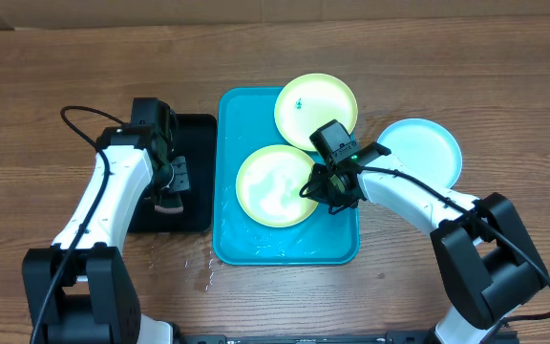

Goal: Clean dirty plates on tray and stack at the side
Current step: 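Carry the sponge with the left gripper to the black tray and release, then lift the lower yellow plate by its rim with the right gripper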

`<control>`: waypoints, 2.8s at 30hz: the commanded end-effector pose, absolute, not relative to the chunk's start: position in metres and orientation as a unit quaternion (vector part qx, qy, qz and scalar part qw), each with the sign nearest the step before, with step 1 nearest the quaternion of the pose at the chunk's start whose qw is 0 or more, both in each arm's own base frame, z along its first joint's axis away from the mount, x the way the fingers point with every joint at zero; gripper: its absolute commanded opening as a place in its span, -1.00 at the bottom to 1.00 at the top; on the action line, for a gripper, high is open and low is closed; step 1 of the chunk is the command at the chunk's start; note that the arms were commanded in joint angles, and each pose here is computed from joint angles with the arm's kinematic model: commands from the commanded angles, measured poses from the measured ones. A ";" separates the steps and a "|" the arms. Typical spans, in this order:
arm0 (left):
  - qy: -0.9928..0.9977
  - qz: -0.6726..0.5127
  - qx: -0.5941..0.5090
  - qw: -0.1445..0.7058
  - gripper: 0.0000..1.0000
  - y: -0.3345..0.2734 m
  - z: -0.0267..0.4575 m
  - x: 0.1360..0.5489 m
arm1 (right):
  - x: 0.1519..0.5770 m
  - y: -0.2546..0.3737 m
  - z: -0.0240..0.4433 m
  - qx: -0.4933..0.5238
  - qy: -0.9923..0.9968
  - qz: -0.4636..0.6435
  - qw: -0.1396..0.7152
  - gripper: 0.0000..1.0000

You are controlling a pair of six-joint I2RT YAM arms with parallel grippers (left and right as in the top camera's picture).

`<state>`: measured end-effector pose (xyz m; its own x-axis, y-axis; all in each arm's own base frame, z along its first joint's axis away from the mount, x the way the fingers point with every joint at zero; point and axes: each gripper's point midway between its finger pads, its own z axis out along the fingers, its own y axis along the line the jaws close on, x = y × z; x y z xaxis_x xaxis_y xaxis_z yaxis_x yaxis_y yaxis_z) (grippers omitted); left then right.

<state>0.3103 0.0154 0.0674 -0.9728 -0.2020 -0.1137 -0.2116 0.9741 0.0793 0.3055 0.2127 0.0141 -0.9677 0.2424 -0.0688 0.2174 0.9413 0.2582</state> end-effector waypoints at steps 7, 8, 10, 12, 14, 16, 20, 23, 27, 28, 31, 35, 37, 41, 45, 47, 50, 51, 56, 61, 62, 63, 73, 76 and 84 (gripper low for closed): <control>0.991 0.054 -0.119 0.035 -0.90 0.018 0.053 0.298 | 0.303 0.214 0.016 0.111 0.985 0.124 0.055 -0.92; 0.991 0.054 -0.119 0.035 -0.89 0.018 0.052 0.298 | 0.303 0.214 0.016 0.111 0.985 0.124 0.055 -0.92; 0.991 0.054 -0.119 0.036 -0.86 0.018 0.047 0.297 | 0.303 0.214 0.016 0.111 0.985 0.124 0.055 -0.92; 0.991 0.054 -0.119 0.034 -0.75 0.018 0.043 0.294 | 0.303 0.214 0.016 0.111 0.985 0.124 0.055 -0.92; 0.991 0.054 -0.119 0.030 -0.25 0.018 0.041 0.291 | 0.303 0.214 0.016 0.111 0.985 0.124 0.055 -0.92; 0.991 0.050 -0.119 0.030 -0.02 0.017 0.042 0.292 | 0.303 0.214 0.016 0.111 0.984 0.124 0.055 -0.92; 0.990 0.044 -0.123 0.046 0.21 0.015 0.053 0.300 | 0.303 0.214 0.016 0.111 0.984 0.125 0.055 -0.69; 0.990 0.027 -0.124 0.068 0.30 0.011 0.074 0.312 | 0.303 0.214 0.016 0.111 0.984 0.124 0.055 -0.42; 0.985 -0.005 -0.122 0.119 0.43 0.002 0.123 0.331 | 0.303 0.214 0.016 0.111 0.984 0.124 0.055 -0.15; 0.984 -0.011 -0.121 0.130 0.48 0.000 0.134 0.333 | 0.303 0.214 0.016 0.111 0.984 0.124 0.055 -0.11; 0.977 -0.021 -0.119 0.173 0.62 -0.001 0.176 0.335 | 0.303 0.214 0.016 0.111 0.984 0.124 0.055 -0.03; 0.969 -0.026 -0.119 0.217 0.82 -0.001 0.212 0.330 | 0.303 0.214 0.015 0.111 0.985 0.123 0.054 0.04; 0.966 -0.026 -0.118 0.229 1.00 -0.001 0.221 0.325 | 0.303 0.213 0.014 0.111 0.985 0.123 0.053 0.05; 0.965 -0.020 -0.120 0.232 1.00 0.002 0.230 0.311 | 0.302 0.213 0.011 0.112 0.985 0.120 0.049 0.01; 0.965 -0.013 -0.122 0.230 1.00 0.004 0.232 0.306 | 0.302 0.213 0.010 0.112 0.985 0.120 0.050 -0.26; 0.967 -0.012 -0.122 0.225 1.00 0.004 0.230 0.303 | 0.302 0.213 0.010 0.112 0.985 0.120 0.050 -0.41; 0.966 -0.013 -0.123 0.227 0.96 0.004 0.232 0.302 | 0.302 0.213 0.010 0.112 0.985 0.120 0.050 -0.88; 0.965 -0.014 -0.124 0.230 0.93 0.004 0.234 0.301 | 0.302 0.213 0.010 0.112 0.985 0.120 0.050 -0.92; 0.957 -0.008 -0.138 0.257 0.92 0.009 0.249 0.293 | 0.302 0.213 0.010 0.112 0.985 0.120 0.050 -0.92; 0.948 0.020 -0.148 0.281 0.99 0.020 0.262 0.285 | 0.302 0.213 0.010 0.112 0.985 0.121 0.050 -0.92; 0.948 0.020 -0.148 0.281 0.99 0.020 0.263 0.284 | 0.302 0.213 0.010 0.112 0.985 0.121 0.050 -0.92; 0.948 0.020 -0.148 0.281 0.99 0.020 0.262 0.284 | 0.302 0.213 0.010 0.112 0.985 0.121 0.050 -0.92; 0.950 0.020 -0.147 0.273 1.00 0.020 0.258 0.286 | 0.302 0.214 0.010 0.114 0.985 0.121 0.049 -0.92; 0.951 0.019 -0.147 0.271 1.00 0.019 0.257 0.287 | 0.302 0.214 0.011 0.113 0.985 0.124 0.048 -0.92; 0.951 0.019 -0.147 0.271 0.99 0.019 0.257 0.287 | 0.302 0.215 0.011 0.113 0.985 0.124 0.049 -0.92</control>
<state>0.2851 0.0165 0.2525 -0.8226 -0.2508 -0.5103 -0.2683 0.9625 -0.0406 0.3040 0.2144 0.0131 -0.9688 0.2382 -0.0685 0.2132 0.9418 0.2598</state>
